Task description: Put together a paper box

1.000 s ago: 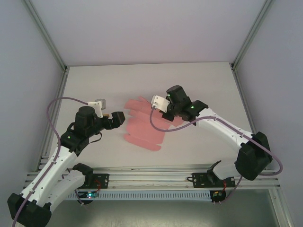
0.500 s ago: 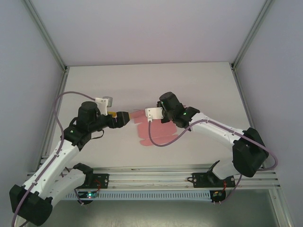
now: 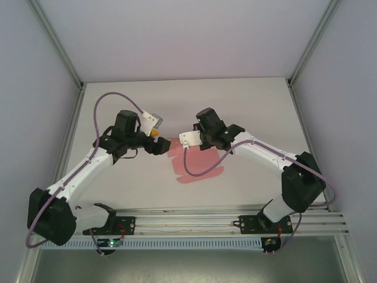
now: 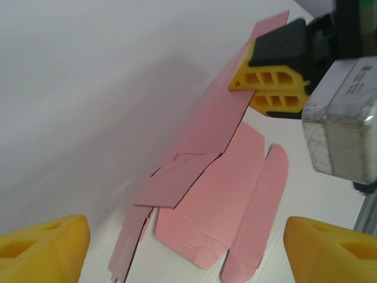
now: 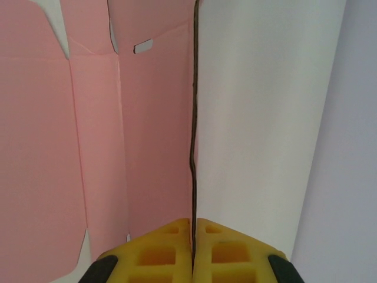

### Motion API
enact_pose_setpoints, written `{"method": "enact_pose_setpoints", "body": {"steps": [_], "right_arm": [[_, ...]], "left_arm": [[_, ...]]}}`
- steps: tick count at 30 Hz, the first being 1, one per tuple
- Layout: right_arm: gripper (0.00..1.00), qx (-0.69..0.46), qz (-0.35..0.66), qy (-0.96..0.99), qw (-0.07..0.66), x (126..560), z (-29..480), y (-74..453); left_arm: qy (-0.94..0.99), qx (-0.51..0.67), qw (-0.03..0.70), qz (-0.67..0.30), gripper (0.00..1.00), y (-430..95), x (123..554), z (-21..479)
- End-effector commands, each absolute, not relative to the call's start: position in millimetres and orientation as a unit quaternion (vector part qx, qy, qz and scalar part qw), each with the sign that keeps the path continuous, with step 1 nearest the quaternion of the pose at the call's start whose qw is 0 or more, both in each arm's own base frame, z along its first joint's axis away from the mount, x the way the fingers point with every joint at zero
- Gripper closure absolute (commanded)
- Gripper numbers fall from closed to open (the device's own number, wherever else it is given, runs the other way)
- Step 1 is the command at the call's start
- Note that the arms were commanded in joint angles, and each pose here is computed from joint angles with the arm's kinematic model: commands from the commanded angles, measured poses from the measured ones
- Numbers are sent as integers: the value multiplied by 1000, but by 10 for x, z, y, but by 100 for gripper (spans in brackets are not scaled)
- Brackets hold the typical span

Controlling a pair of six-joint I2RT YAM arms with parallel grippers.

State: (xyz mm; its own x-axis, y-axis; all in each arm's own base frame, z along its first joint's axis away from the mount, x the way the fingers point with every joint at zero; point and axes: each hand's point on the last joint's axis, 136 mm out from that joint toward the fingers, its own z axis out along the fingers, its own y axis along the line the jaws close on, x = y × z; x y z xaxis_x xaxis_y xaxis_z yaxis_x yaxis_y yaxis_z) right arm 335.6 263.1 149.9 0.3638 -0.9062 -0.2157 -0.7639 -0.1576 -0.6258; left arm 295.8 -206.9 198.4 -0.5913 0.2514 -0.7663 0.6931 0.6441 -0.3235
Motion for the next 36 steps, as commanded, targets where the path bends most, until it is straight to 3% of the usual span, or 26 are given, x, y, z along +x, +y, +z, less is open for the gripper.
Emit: {"method": "enact_pose_setpoints", "body": {"steps": [1, 6, 10, 14, 20, 24, 26, 27, 32, 36], "right_arm": [[100, -760, -71, 557, 326, 3311, 1504, 2663], [100, -761, -52, 563, 318, 3340, 1494, 2660], [100, -759, -41, 570, 312, 3380, 1479, 2662], [100, -759, -42, 575, 302, 3409, 1457, 2653], [100, -744, -32, 595, 304, 3462, 1483, 2667], [100, -728, -13, 616, 303, 3469, 1499, 2703], [100, -722, -8, 624, 299, 3468, 1487, 2707], [100, -721, -8, 626, 297, 3473, 1480, 2702], [73, -711, -31, 640, 290, 3569, 1470, 2550], [74, -703, -40, 650, 284, 3633, 1471, 2383]], "left_arm": [[813, 346, 351, -310, 24, -2186, 2951, 2002], [804, 383, 324, -320, 45, -2304, 2991, 1909], [795, 406, 306, -332, 55, -2398, 2981, 1861], [800, 405, 315, -310, 61, -2405, 3077, 1828], [813, 378, 339, -285, 83, -2404, 3215, 1822], [823, 364, 379, -217, 90, -2389, 3317, 1773], [822, 358, 401, -188, 100, -2373, 3363, 1764], [819, 359, 407, -186, 100, -2371, 3362, 1773], [803, 366, 432, -186, 100, -2353, 3315, 1875], [798, 376, 432, -189, 100, -2352, 3261, 1907]]}}
